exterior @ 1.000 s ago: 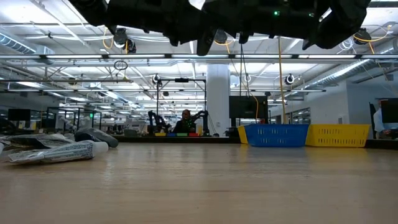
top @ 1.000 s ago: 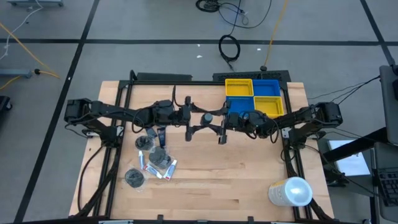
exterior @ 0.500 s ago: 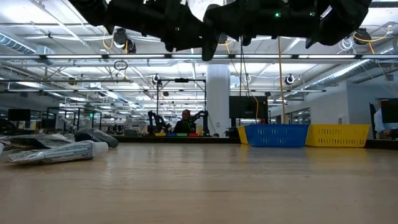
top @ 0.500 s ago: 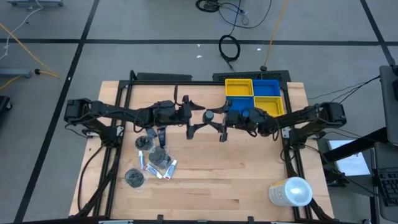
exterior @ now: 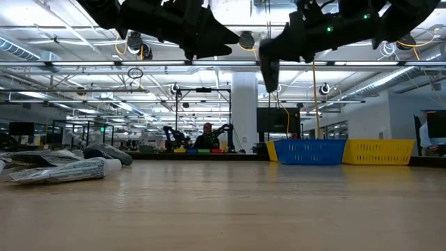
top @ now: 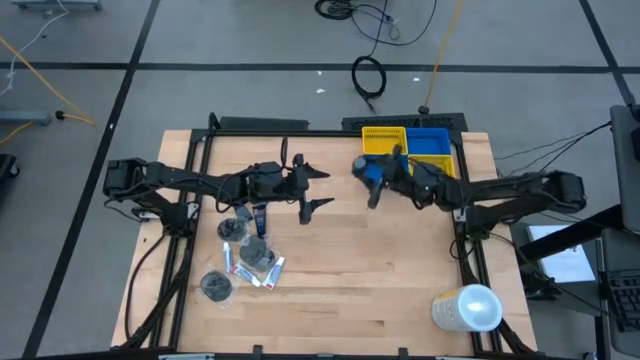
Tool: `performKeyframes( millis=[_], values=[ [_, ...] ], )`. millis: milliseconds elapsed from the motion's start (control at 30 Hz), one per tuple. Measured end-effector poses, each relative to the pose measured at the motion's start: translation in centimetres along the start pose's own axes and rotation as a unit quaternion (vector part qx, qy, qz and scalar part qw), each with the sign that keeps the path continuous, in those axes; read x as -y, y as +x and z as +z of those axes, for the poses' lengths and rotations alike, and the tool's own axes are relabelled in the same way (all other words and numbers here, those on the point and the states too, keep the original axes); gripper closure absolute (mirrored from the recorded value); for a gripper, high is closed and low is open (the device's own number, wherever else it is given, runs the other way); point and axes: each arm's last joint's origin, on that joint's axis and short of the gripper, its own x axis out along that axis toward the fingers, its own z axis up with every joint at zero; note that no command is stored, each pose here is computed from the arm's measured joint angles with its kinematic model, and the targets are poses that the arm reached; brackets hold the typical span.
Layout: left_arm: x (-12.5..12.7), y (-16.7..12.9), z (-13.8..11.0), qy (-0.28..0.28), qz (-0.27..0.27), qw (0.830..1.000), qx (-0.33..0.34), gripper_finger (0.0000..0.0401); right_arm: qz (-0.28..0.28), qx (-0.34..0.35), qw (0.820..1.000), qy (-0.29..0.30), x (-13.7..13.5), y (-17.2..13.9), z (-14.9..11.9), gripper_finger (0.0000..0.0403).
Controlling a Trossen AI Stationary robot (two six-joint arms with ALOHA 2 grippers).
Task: Pick & Place Travel size toiletries
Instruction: Put the top gray deodorant into the top blue basket
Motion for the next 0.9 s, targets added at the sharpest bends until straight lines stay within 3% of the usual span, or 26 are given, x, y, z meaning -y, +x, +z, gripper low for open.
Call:
performKeyframes(
  millis=[167,333,900],
  values=[
    [0.0,0.0,0.0,-0.009,0.000,1.000,0.002,0.0084,-0.103,-0.048,0.993,-0.013,2.4,-0.7,-0.6,0.0206],
    [0.0,0.0,0.2,-0.013,0.001,1.000,0.011,0.0093,-0.200,-0.098,0.975,-0.019,4.9,-0.7,-1.6,0.0206],
    [0.0,0.0,0.3,-0.014,0.002,1.000,0.015,0.0097,-0.359,-0.179,0.916,0.004,12.5,-1.7,-3.8,0.0206]
  ],
)
